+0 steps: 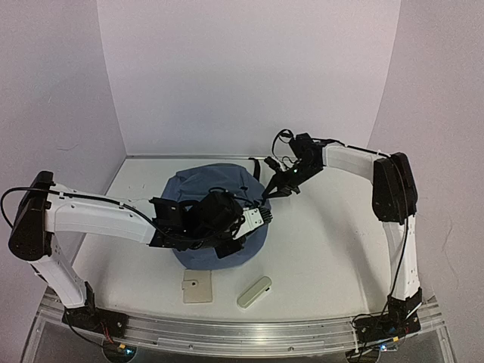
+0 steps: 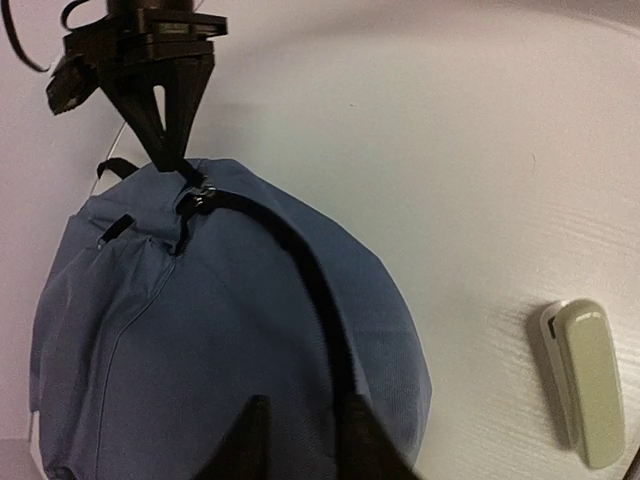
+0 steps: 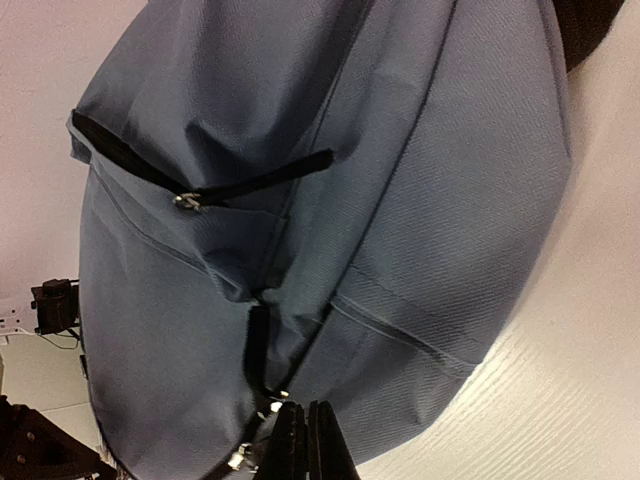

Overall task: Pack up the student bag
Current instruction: Zip the student bag at the center of the board.

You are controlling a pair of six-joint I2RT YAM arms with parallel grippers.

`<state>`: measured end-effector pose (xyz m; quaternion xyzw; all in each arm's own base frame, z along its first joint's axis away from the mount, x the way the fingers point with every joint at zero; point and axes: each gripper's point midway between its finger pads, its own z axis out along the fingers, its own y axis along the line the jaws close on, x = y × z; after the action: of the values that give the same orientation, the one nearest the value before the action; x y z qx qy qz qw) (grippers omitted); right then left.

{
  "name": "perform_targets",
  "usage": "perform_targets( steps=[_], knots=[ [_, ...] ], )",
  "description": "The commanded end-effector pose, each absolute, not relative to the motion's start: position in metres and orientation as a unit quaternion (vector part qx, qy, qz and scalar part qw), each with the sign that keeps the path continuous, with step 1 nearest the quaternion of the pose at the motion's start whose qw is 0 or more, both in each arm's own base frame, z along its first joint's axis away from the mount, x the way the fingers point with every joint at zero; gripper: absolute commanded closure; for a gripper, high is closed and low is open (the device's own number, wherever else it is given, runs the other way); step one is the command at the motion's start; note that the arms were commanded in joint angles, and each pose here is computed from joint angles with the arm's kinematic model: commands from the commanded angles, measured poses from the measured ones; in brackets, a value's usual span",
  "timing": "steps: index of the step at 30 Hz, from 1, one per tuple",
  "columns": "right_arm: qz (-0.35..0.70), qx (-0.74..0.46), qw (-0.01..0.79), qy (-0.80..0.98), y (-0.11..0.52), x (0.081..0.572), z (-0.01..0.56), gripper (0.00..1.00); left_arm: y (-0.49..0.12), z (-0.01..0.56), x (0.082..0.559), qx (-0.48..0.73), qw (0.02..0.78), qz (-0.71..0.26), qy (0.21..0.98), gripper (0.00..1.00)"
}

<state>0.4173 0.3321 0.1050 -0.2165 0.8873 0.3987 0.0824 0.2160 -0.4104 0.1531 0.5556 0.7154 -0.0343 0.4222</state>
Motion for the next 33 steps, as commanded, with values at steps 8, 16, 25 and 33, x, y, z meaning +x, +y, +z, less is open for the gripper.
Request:
perform_targets(
  steps=[8,16,25,33],
  knots=[
    [0.437,-0.245,0.102,0.860,0.347,0.383,0.160,1.00,-0.470,0.184,0.252,0.441,0.455,-0.098,0.768,0.32],
    [0.437,-0.241,0.098,0.861,0.346,0.382,0.158,1.00,-0.477,0.151,0.290,0.382,0.417,-0.060,0.823,0.32],
    [0.424,-0.239,0.113,0.866,0.342,0.395,0.155,1.00,-0.464,0.113,0.292,0.401,0.357,0.004,0.844,0.65],
    [0.386,-0.247,0.135,0.879,0.338,0.414,0.138,1.00,-0.464,0.141,0.284,0.397,0.376,-0.038,0.836,1.00]
  ],
)
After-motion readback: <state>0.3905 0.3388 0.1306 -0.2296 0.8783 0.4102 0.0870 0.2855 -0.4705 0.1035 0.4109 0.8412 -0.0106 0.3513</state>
